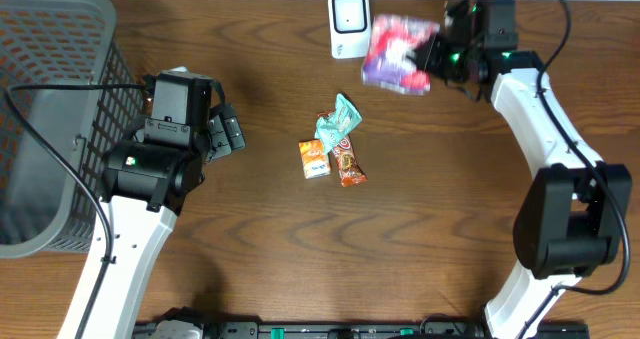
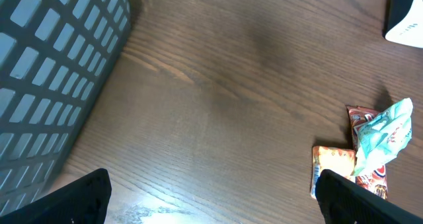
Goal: Scan the item barcode
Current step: 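Lift the pad pack up to the scanner window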
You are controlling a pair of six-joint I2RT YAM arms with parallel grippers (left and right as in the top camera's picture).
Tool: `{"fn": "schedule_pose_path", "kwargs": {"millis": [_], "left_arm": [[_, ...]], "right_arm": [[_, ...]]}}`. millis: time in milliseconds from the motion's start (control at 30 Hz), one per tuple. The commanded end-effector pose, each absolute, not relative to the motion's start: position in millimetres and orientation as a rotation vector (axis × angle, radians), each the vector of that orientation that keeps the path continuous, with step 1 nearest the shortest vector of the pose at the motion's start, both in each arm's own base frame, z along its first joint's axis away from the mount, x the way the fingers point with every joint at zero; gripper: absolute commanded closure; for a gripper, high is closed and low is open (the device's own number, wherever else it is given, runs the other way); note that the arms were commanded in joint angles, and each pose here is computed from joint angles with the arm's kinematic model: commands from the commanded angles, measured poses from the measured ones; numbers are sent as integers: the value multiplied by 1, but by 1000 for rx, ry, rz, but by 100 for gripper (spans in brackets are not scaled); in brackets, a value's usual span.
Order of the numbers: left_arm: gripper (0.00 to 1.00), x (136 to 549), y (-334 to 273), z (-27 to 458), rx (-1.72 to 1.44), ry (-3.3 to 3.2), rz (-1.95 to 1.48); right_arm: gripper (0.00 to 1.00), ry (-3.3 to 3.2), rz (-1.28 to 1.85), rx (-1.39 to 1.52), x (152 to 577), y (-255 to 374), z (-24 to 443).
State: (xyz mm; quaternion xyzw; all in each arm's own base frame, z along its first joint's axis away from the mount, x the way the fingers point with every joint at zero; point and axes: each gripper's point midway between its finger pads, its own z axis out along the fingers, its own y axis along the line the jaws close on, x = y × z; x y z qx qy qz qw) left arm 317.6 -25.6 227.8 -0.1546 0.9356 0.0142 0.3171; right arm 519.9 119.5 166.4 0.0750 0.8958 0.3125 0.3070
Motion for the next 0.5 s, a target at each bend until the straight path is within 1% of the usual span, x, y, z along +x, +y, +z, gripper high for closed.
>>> {"fn": "schedule_pose_path", "kwargs": {"millis": [0, 200, 467], "left_arm": [[2, 317, -21, 233, -427, 2441, 52], [2, 317, -21, 233, -427, 2441, 52], [2, 317, -21, 233, -427, 2441, 52]], "right_arm": [[99, 2336, 860, 267, 527, 130, 174], [99, 2201, 915, 223, 550, 166, 188], [99, 1997, 660, 272, 585, 190, 192]]}}
